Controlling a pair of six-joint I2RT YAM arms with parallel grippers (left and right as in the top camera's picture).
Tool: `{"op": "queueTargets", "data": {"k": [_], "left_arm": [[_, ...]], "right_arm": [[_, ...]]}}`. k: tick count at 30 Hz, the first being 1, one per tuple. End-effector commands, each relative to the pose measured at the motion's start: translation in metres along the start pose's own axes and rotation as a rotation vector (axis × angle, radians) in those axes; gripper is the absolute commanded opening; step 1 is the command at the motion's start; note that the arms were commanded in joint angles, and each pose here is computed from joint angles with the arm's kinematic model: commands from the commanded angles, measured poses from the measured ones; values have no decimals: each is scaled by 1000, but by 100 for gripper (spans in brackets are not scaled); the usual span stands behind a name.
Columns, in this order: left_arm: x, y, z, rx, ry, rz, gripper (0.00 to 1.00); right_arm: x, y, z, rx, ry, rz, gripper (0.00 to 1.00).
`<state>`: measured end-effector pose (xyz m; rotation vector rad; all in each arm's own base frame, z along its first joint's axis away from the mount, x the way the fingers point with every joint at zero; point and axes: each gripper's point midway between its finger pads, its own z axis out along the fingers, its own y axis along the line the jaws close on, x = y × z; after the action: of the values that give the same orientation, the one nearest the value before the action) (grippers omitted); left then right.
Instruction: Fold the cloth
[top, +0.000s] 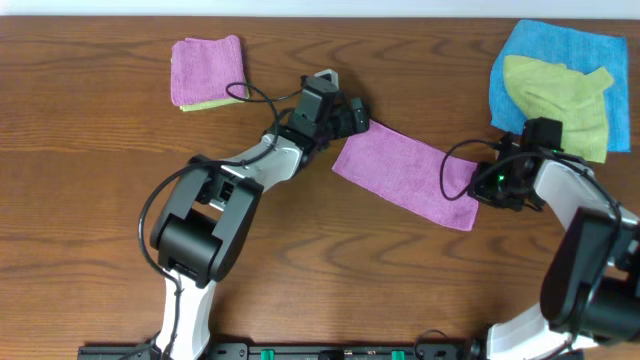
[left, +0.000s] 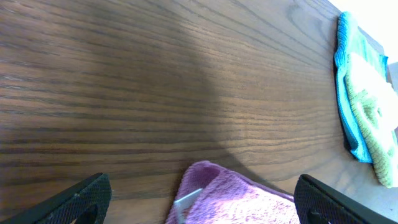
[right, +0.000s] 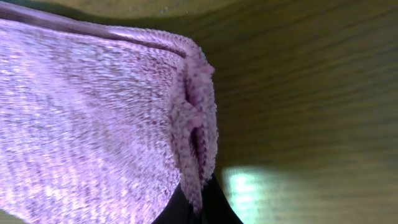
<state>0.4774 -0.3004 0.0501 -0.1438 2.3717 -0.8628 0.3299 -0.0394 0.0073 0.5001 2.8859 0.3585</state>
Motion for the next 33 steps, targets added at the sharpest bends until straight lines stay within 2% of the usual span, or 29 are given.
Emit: {"op": "queueTargets", "data": {"k": [1,9,13,19,33], "left_arm": [[-20,-25,-20,54,-24,21,95],[-24,-2,-41,-27,25,65,95],[-13,14,-46,-70,88,36,95],[-2,25,-48,-107,140,59,95],[2,21,-48,-84,157,56,95]], "right_arm": [[-18,10,-25,8,-85,-8,2],[-22,45,-42,-44,-144,-22,2],[-23,66,-41,-72,-159,-34,1],[-44,100,-44,-141,-263,-57,1],[-61,120,-50,-195,-343,-17,1]]}}
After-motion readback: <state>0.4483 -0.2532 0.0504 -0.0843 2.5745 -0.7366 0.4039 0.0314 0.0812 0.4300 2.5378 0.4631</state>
